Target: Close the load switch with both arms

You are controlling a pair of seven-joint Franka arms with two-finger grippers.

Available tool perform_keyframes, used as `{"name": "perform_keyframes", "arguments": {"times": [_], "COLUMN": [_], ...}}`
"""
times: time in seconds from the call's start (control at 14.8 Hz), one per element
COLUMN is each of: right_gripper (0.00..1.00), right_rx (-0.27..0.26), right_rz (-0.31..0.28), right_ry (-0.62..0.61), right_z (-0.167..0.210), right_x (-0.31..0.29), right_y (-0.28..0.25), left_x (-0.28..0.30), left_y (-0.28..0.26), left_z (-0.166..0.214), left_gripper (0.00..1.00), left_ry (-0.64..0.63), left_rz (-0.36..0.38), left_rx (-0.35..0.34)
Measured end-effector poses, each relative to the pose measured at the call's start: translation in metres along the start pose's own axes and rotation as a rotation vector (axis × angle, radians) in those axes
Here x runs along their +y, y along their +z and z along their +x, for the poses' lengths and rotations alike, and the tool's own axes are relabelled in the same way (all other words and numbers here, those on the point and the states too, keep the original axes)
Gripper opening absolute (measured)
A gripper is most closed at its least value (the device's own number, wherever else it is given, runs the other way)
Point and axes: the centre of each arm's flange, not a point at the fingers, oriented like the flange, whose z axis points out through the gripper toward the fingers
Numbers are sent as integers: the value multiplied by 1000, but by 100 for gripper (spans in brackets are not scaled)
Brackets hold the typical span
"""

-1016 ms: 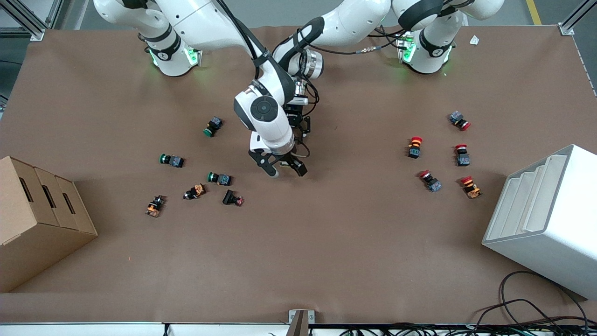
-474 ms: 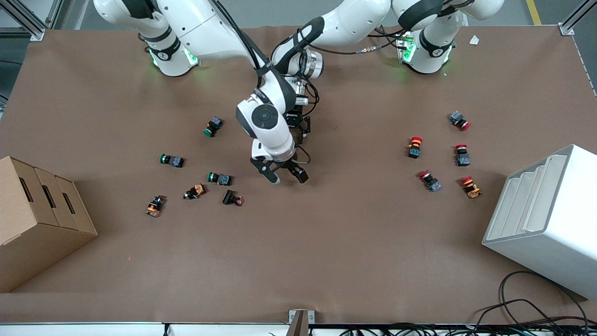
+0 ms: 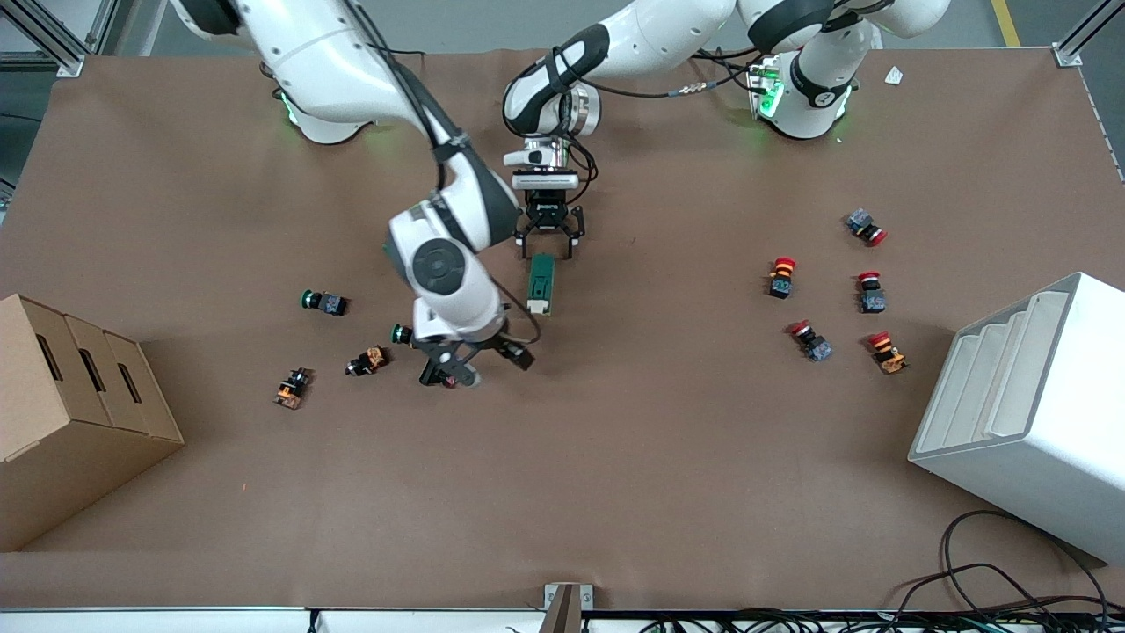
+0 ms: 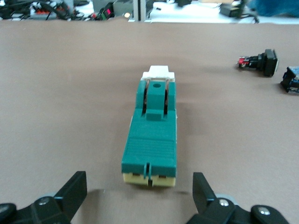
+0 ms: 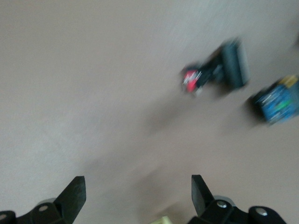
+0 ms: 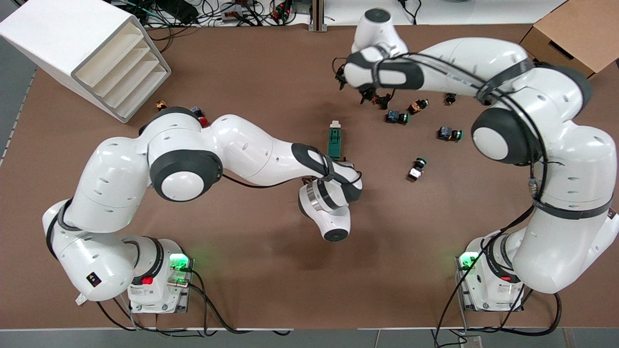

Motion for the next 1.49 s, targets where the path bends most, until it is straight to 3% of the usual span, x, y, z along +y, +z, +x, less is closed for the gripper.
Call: {"name": "perform_keyframes", "arguments": {"times": [0.27, 0.68, 0.95, 1.08, 1.29, 1.49], "right_gripper": [100, 100, 100, 100, 100, 100], "right_rx": [-54, -110, -85, -85, -89, -79], "right_rz": [-42, -51, -82, -96, -119, -113], "right_ry": [-165, -452, -563, -571, -558, -531], "right_z": [78, 173, 203, 206, 208, 217], "right_x": [59, 166, 226, 249, 274, 290], "right_y": [-74, -151, -207, -233, -265, -292], "left_x": [31, 53, 2, -42, -106, -167], "left_y": [-18, -22, 6, 22, 48, 64], "left_z": [57, 211, 362, 430, 490, 539], "left_gripper": [100, 100, 100, 100, 100, 100], "left_ry": [-51, -81, -56, -7, 24, -22], "left_rz": [111, 245, 275, 273, 299, 299], "left_rx": [-86, -293, -486, -543, -595, -651]}}
